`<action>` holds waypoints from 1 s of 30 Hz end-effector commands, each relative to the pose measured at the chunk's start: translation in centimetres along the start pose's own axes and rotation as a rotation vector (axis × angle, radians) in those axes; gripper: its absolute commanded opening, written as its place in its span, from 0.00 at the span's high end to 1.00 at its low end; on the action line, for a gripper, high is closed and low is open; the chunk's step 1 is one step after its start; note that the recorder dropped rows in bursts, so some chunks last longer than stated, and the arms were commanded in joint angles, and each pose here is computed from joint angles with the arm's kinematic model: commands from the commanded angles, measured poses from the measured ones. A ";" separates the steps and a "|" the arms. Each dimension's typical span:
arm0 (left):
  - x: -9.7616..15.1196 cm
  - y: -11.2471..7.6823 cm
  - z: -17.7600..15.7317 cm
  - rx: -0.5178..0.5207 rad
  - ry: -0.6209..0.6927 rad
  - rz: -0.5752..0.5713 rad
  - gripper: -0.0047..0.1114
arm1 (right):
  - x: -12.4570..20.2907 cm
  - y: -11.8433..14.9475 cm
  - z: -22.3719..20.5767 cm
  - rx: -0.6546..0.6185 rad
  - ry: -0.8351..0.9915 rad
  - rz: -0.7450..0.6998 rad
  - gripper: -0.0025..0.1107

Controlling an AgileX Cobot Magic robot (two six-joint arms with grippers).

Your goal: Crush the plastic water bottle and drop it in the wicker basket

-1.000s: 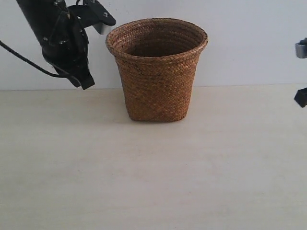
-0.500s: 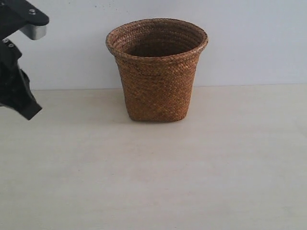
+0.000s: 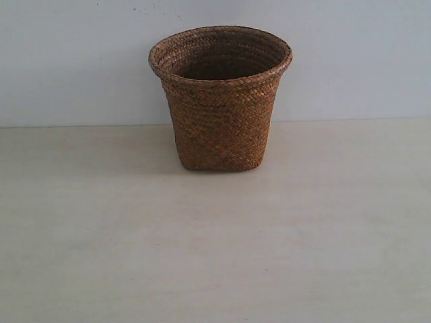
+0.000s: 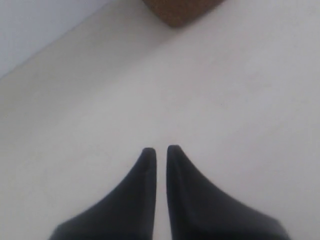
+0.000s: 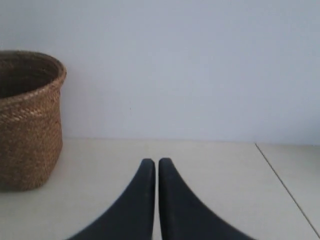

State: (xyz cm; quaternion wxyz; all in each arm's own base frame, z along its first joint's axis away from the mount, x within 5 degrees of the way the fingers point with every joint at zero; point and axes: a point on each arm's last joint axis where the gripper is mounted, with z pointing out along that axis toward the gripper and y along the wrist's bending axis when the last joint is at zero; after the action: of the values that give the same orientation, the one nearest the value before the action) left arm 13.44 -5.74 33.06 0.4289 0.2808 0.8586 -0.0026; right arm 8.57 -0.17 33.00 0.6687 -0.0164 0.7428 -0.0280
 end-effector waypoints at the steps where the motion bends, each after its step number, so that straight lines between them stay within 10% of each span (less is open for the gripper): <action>1: 1.9 -0.3 -2.5 -0.006 -0.159 -0.068 0.93 | 0.4 0.1 -2.8 0.003 -0.143 0.036 0.98; 16: 8.0 -1.7 -5.3 -0.033 -0.604 -0.116 0.93 | 7.6 0.8 -3.4 -0.032 -0.186 0.174 0.98; 30: 8.5 -2.1 -5.5 0.009 -0.639 -0.173 0.93 | 10.0 0.9 -2.5 -0.030 -0.105 0.126 0.98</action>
State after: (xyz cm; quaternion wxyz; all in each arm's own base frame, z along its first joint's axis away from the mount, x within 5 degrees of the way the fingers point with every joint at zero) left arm 4.43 -2.00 29.80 0.6726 0.1987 0.7030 -0.1183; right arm 5.01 0.24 23.38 0.7050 0.0199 0.7083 0.0299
